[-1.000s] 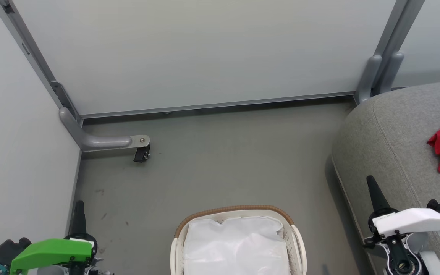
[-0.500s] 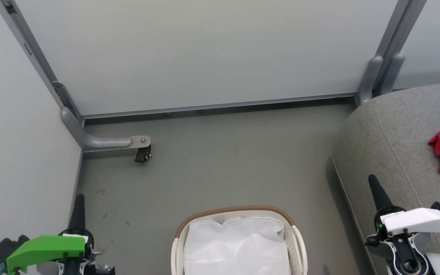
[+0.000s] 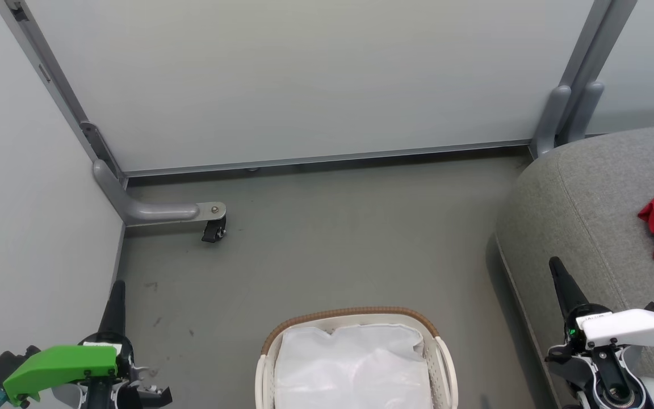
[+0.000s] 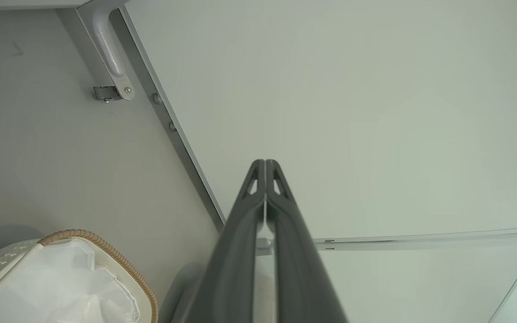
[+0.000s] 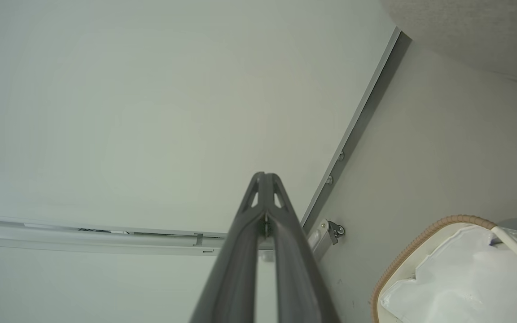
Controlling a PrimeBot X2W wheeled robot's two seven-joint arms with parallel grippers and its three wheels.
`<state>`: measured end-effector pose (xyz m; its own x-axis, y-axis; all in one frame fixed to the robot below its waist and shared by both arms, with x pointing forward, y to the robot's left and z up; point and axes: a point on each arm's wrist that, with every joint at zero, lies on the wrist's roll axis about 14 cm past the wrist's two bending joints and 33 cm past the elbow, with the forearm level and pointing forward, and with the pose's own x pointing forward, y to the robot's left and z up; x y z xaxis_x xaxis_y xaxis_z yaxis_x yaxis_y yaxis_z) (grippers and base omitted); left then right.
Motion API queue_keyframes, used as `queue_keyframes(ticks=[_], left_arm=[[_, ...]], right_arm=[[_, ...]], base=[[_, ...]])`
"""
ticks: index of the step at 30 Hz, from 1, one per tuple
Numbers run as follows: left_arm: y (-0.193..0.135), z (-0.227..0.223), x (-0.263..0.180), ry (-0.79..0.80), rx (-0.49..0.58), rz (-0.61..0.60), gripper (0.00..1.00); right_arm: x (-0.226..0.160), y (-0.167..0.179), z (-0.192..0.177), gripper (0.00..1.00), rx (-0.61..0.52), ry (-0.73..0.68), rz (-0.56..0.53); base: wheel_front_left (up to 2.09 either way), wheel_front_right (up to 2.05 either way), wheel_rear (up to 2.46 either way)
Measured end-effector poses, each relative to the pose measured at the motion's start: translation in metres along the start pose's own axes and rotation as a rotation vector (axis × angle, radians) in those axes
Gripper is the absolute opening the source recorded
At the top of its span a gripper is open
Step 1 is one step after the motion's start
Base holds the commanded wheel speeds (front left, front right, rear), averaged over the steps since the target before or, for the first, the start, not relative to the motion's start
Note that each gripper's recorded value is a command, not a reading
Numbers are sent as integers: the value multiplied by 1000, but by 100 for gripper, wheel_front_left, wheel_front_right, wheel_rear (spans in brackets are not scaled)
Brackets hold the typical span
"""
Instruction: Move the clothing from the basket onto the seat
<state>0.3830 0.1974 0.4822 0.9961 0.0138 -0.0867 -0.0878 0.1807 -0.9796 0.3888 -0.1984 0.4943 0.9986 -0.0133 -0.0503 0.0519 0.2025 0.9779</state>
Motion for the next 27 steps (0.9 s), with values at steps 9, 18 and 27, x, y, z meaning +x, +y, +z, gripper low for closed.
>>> queue_keyframes(ticks=[9,18,27], left_arm=[[-7,1,1,4,-65,-24,0],[-12,3,1,5,-123,-44,0],[-19,5,2,10,-176,-68,0]], right_arm=[[0,5,1,0,72,1,17],[0,8,2,0,138,5,32],[1,12,3,0,198,8,49]], base=[[0,0,0],[0,0,0],[0,0,0]])
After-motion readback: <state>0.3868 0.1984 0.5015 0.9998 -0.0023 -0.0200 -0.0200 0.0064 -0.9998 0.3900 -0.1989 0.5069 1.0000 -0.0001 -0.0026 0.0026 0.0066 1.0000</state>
